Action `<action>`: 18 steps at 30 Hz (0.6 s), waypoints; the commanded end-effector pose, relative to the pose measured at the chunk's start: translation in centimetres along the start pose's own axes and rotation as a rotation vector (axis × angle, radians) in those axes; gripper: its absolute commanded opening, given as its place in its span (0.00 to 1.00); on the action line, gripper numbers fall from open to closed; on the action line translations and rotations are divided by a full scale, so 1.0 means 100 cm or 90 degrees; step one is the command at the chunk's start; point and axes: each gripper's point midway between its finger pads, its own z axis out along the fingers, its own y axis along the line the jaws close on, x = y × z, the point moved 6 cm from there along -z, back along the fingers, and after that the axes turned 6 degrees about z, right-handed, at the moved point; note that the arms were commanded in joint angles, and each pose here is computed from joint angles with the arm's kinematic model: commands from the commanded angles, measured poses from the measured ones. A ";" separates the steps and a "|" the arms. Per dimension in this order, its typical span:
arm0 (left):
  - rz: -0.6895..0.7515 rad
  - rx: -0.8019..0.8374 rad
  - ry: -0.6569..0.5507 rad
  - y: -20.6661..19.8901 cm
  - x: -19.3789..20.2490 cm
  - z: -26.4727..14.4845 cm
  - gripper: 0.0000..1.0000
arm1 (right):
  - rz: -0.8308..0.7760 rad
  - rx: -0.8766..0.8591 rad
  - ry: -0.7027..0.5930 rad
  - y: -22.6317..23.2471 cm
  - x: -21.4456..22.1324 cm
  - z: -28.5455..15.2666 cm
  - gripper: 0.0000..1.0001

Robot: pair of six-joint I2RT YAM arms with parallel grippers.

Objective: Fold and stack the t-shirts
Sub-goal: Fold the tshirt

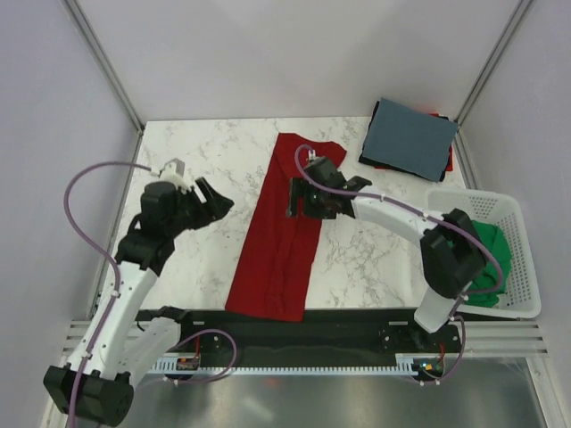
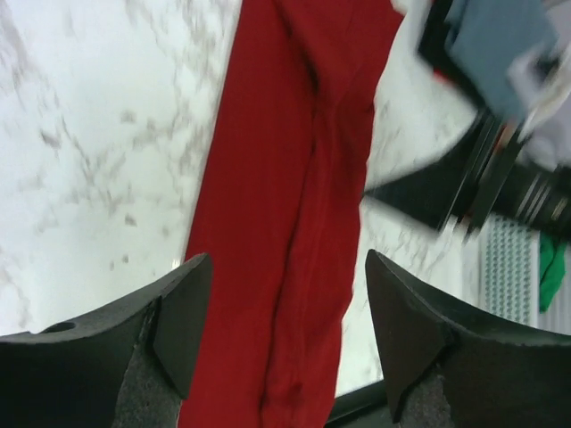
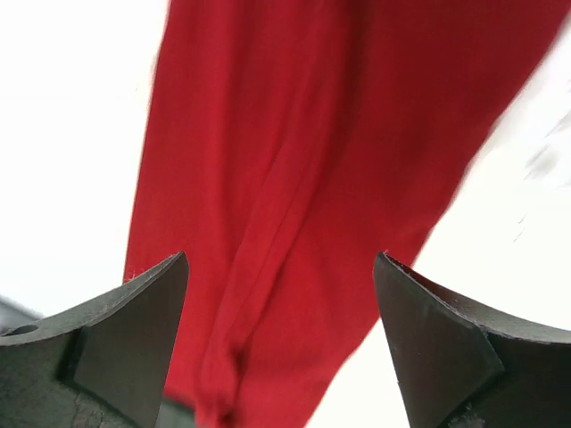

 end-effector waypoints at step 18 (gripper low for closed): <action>-0.130 0.074 0.289 0.011 0.197 0.079 0.72 | -0.004 0.123 -0.083 -0.067 -0.164 0.189 0.90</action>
